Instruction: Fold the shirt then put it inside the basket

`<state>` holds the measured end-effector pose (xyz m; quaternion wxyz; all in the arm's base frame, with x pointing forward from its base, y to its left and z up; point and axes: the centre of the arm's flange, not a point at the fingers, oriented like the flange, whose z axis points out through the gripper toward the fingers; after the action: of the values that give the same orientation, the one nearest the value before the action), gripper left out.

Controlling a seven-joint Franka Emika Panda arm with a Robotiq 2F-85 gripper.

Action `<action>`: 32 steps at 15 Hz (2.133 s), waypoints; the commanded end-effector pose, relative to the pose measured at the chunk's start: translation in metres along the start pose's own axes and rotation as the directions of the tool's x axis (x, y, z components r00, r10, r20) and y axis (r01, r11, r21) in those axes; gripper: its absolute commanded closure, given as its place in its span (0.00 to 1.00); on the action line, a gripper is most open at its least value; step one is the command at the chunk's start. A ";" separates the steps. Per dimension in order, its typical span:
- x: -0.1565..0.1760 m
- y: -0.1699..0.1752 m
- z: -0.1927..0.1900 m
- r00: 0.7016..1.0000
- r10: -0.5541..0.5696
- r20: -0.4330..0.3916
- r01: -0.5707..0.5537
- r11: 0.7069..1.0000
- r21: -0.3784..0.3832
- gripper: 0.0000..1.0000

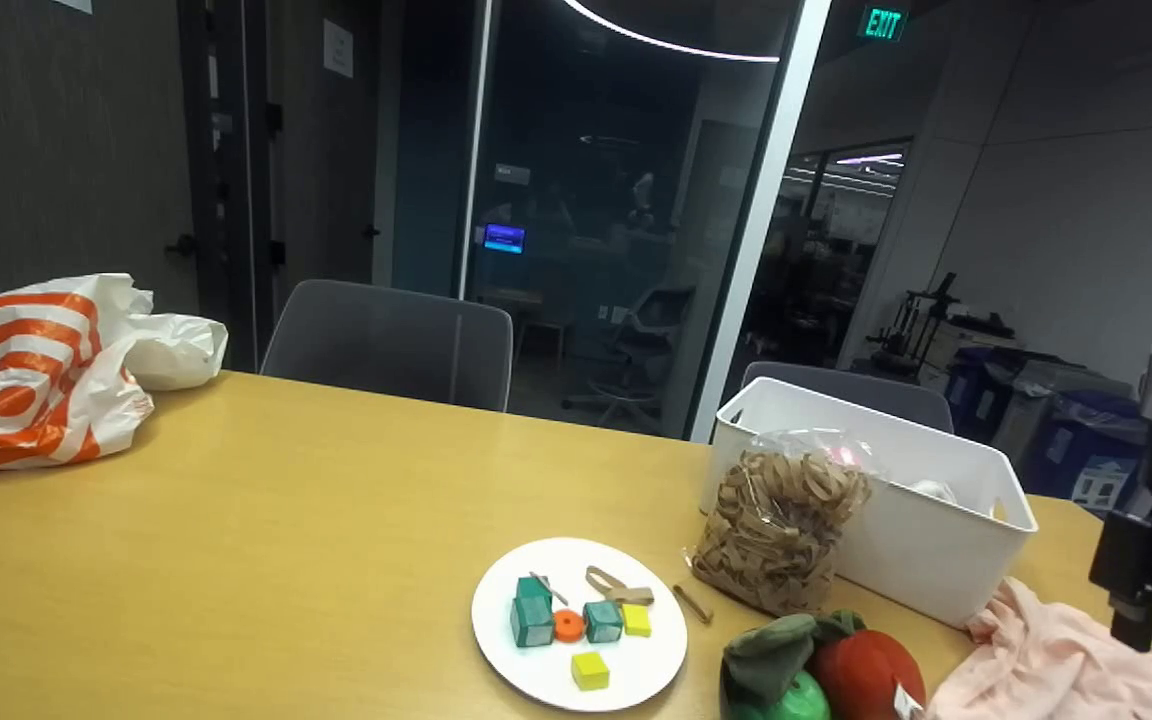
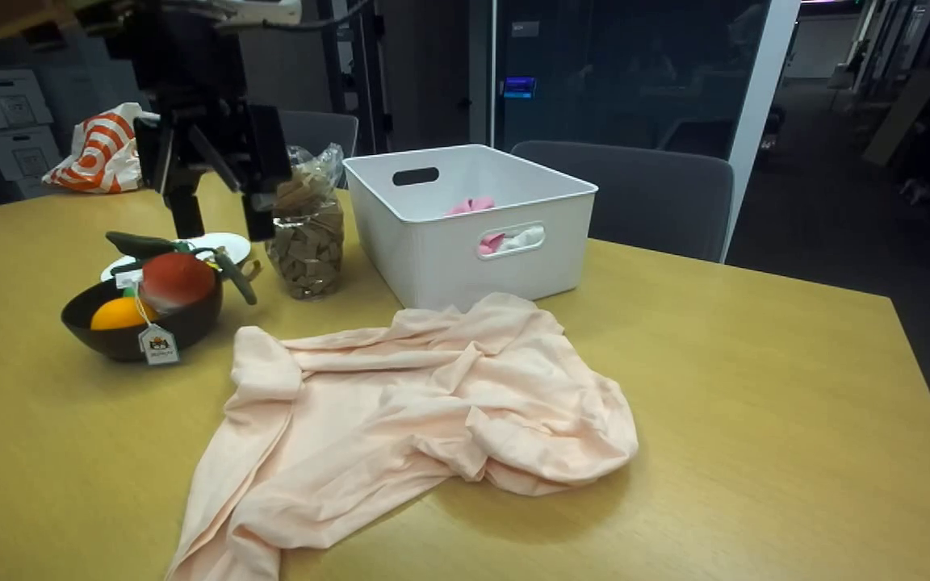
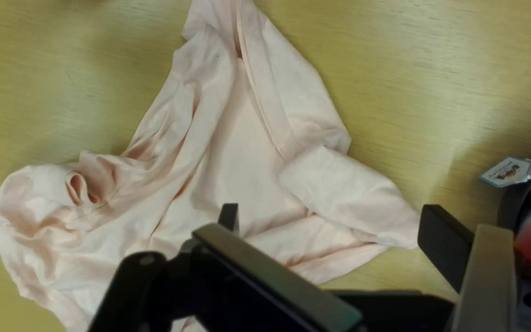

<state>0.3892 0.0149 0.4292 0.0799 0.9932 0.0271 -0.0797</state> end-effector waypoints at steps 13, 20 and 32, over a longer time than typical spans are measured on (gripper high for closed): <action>0.048 -0.032 0.142 0.969 -0.240 -0.051 0.243 0.968 0.058 0.00; 0.054 -0.024 0.166 0.957 -0.285 -0.053 0.290 0.946 0.145 0.51; 0.026 -0.004 0.120 0.877 -0.466 -0.116 0.467 0.771 0.433 0.85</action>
<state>0.4042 0.0102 0.2655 -0.1150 0.9641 0.2136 -0.1077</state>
